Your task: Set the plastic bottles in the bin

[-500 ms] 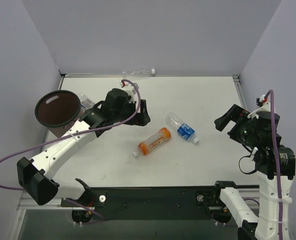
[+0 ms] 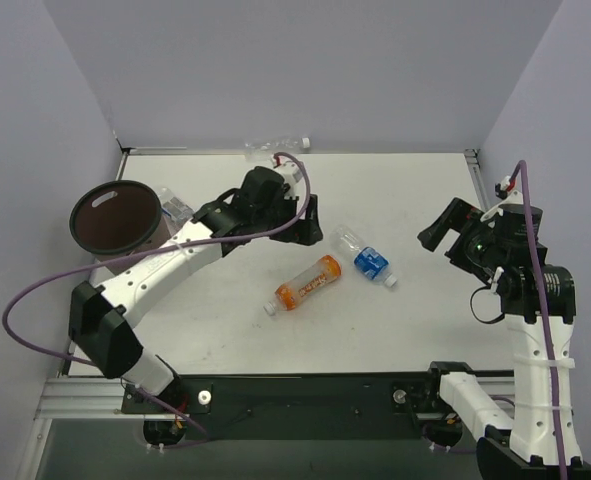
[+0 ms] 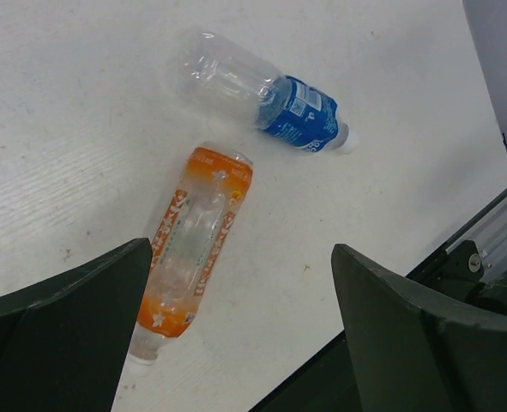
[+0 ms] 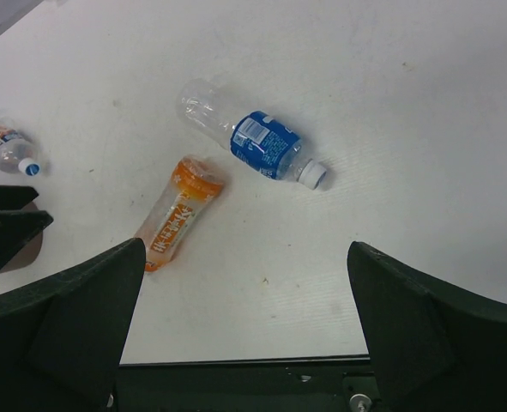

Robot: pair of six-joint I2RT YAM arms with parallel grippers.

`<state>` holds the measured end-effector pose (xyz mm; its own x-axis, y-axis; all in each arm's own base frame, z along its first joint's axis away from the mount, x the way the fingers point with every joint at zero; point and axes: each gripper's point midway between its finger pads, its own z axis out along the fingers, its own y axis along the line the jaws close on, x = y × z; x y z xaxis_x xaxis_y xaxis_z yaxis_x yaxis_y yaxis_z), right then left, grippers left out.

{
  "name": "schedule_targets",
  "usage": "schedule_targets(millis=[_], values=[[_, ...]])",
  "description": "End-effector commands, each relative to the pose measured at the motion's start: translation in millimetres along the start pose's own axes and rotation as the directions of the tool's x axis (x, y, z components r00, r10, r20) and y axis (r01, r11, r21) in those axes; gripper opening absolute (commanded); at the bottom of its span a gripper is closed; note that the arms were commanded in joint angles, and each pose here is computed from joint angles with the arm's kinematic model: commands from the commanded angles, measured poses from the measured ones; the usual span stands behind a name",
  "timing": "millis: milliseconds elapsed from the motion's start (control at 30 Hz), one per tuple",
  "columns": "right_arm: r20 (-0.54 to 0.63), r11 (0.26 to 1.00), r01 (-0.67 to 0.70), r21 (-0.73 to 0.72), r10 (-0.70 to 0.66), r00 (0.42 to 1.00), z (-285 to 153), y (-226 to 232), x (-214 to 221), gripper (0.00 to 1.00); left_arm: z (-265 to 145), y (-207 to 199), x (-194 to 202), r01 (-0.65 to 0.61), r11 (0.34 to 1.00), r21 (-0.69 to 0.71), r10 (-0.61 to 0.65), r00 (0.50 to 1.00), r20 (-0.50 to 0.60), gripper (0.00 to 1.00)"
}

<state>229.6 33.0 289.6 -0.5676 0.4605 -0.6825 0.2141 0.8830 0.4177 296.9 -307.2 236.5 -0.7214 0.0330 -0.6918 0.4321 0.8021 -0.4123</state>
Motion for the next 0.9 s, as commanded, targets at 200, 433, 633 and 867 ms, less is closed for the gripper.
schedule_targets(millis=[200, 433, 633, 867], values=[[0.01, 0.999, 0.011, -0.032, -0.011, 1.0, -1.1, 3.4, 3.2, 0.99, 90.9, -48.8, -24.8, 0.112, 0.994, -0.01, -0.113, 0.989, -0.098, 0.97], [0.013, 0.999, 0.008, -0.035, -0.007, 1.0, -1.8, 5.1, 1.1, 0.99, 137.7, -16.7, -9.0, 0.357, 0.893, -0.275, -0.409, 0.898, -0.161, 0.97], [0.018, 0.999, 0.009, -0.039, -0.008, 1.0, -4.2, 5.9, 0.8, 0.99, 152.2, -4.8, -4.7, 0.511, 0.78, -0.362, -0.572, 0.817, -0.079, 0.97], [0.014, 0.998, 0.007, -0.063, -0.006, 1.0, -5.8, 11.2, -0.3, 0.99, 179.5, -3.1, 9.9, 0.609, 0.693, -0.386, -0.676, 0.735, -0.056, 0.97]])
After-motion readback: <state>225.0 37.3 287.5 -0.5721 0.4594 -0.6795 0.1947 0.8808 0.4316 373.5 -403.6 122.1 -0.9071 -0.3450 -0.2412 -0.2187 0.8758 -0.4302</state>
